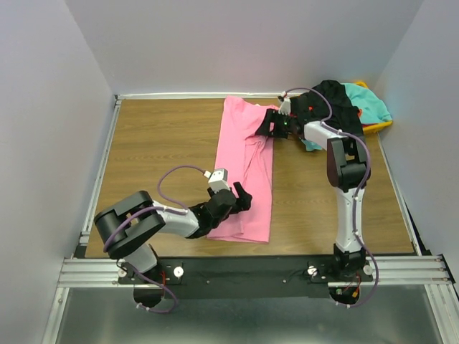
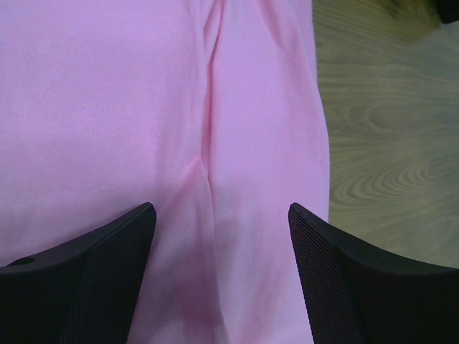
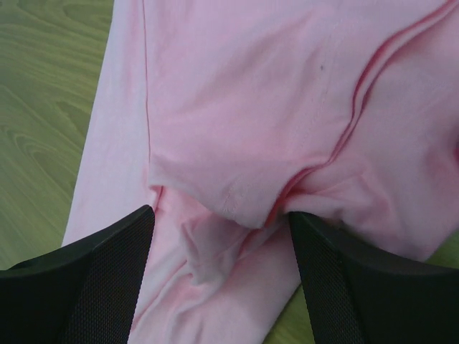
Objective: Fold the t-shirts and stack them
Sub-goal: Fold the tshirt
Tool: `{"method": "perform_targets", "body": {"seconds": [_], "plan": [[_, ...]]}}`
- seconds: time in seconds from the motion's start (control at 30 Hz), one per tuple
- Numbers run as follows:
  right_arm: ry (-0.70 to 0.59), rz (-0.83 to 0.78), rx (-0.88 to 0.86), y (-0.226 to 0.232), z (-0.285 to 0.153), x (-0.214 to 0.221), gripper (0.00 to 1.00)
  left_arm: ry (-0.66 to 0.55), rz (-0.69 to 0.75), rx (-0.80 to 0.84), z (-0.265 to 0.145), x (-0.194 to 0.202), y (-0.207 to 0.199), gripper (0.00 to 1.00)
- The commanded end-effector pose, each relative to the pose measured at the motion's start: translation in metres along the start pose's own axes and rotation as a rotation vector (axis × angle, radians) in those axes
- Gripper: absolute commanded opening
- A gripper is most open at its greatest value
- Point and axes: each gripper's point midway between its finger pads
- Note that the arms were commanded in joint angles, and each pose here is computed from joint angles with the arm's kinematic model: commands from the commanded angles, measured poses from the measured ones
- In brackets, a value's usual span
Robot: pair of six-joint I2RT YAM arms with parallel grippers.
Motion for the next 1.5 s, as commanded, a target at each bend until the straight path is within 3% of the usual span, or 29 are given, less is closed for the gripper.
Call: {"method": "perform_targets", "body": {"seconds": [0.0,0.17,0.47,0.63,0.7,0.87,1.17,1.47], "plan": [[0.077,0.047,0.028,-0.022,0.020,0.027,0.83,0.151,0.015,-0.075,-0.011,0.049,0.026,0.83],[0.068,0.037,-0.028,-0.016,0.027,0.016,0.83,0.192,0.028,-0.004,-0.007,0.064,-0.003,0.83],[0.059,0.005,0.052,-0.013,-0.003,0.012,0.83,0.133,0.052,-0.024,-0.017,0.043,-0.005,0.84],[-0.012,-0.058,0.156,0.001,-0.051,-0.007,0.83,0.046,0.096,-0.089,-0.030,0.014,-0.001,0.84],[-0.106,-0.107,0.176,0.020,-0.084,-0.040,0.83,-0.006,0.105,-0.089,-0.038,-0.003,-0.004,0.84],[-0.199,-0.121,0.235,0.052,-0.143,-0.051,0.83,-0.055,0.140,-0.077,-0.055,-0.025,-0.006,0.86],[-0.217,-0.060,0.280,0.116,-0.201,0.034,0.82,0.022,0.224,-0.080,-0.064,-0.015,0.003,0.87],[-0.023,0.021,0.267,0.142,-0.206,0.145,0.78,0.131,0.222,-0.116,-0.075,0.006,0.026,0.87]]}}
Point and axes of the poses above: each gripper's point midway between its finger pads, its own z axis out along the fingers, its own y axis along the line the jaws close on, x = y × z, and after that the axes turned 14 degrees about -z, right-handed
